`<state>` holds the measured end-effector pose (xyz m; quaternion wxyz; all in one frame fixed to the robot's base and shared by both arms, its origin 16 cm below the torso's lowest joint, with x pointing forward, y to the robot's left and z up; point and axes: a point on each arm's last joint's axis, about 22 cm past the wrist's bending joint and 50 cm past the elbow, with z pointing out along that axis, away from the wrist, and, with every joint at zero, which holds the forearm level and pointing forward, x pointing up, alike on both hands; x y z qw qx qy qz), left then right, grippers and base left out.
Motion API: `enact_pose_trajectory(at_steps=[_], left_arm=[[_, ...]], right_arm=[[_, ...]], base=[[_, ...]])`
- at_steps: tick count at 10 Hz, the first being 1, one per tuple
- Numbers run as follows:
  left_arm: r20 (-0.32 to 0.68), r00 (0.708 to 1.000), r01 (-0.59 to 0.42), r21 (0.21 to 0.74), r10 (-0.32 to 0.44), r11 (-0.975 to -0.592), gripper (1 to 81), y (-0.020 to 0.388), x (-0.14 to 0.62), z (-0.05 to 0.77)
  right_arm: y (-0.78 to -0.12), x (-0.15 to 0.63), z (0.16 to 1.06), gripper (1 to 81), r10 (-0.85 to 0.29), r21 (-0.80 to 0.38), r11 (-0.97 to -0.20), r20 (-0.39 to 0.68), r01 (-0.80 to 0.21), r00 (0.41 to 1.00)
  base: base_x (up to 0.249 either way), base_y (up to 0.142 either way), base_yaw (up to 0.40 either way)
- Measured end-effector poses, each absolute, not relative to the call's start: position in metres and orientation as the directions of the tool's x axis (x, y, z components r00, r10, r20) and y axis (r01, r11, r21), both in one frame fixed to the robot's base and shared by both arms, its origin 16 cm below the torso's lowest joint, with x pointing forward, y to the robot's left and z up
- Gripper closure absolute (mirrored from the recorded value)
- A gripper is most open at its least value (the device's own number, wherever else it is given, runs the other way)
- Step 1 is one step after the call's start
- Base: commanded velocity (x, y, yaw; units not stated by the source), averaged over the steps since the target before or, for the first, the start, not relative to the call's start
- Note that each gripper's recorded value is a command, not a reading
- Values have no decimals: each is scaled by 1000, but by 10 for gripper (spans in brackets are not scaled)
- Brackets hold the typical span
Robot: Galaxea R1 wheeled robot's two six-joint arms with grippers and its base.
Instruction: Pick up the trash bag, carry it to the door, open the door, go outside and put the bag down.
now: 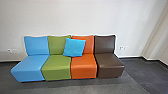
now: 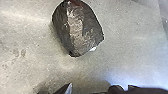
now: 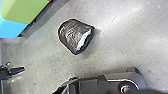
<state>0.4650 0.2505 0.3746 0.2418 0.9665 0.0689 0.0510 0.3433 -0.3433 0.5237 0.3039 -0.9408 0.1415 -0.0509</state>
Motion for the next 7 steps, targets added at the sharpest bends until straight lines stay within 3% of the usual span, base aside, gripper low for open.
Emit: enact_pose_trajectory(at_steps=[3, 7], left_arm=[[39, 988, 109, 494, 147, -863, 10, 226, 495, 356], [-44, 987, 158, 486, 157, -859, 10, 225, 486, 292]], right_arm=[[-345, 344, 498, 10, -304, -576, -774, -25, -263, 952], [-338, 391, 459, 10, -286, -579, -770, -63, -268, 956]], base=[[0, 0, 0], [0, 0, 0]])
